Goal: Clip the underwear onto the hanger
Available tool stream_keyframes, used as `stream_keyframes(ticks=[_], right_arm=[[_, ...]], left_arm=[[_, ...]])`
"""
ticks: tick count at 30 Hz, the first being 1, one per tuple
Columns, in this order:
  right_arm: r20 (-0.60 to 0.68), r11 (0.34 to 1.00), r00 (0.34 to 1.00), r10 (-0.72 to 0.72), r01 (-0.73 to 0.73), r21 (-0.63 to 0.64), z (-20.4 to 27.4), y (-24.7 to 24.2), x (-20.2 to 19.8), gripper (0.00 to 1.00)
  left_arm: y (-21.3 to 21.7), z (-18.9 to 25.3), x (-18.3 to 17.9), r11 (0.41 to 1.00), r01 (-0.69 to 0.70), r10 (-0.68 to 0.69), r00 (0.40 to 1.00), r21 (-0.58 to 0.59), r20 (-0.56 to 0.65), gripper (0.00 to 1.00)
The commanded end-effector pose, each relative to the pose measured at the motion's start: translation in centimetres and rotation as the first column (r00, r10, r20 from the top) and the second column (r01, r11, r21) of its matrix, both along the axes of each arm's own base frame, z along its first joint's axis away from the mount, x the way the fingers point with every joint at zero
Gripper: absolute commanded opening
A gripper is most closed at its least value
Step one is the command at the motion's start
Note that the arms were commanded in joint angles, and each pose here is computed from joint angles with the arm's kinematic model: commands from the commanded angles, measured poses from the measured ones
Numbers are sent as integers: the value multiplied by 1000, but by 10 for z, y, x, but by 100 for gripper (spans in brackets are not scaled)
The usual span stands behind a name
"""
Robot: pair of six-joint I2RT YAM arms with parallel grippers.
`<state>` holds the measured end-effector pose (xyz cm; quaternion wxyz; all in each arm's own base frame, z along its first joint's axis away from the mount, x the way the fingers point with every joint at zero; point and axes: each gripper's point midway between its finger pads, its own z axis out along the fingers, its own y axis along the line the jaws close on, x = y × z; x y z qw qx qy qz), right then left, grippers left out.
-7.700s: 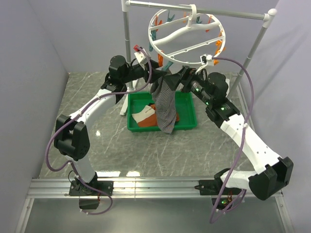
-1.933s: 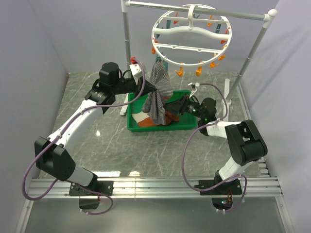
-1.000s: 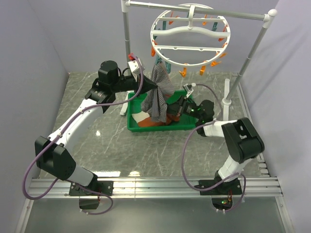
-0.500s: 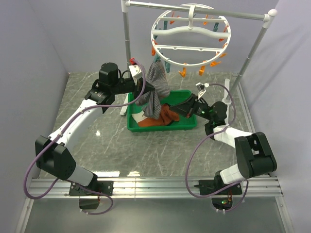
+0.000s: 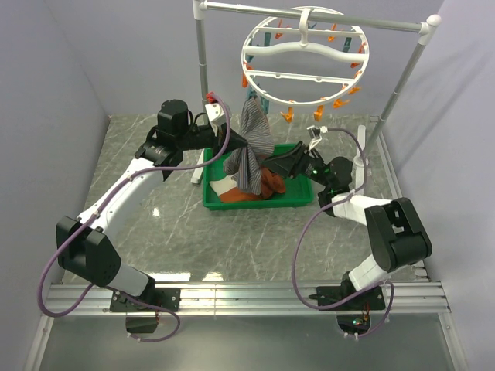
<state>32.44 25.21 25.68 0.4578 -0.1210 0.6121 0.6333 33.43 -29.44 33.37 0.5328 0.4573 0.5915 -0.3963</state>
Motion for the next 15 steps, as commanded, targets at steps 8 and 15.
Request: stream_keyframes(ticks=[8,15], right_arm=[[132,999,991,11,-16,35,30,24,13,43],[98,1000,995,-24,25,-8,14,17,16,66]], left_arm=[[-3,20,-6,998,50,-49,998,-31,36,1],[-2,24,-13,997,61,-59,998,-43,35,0]])
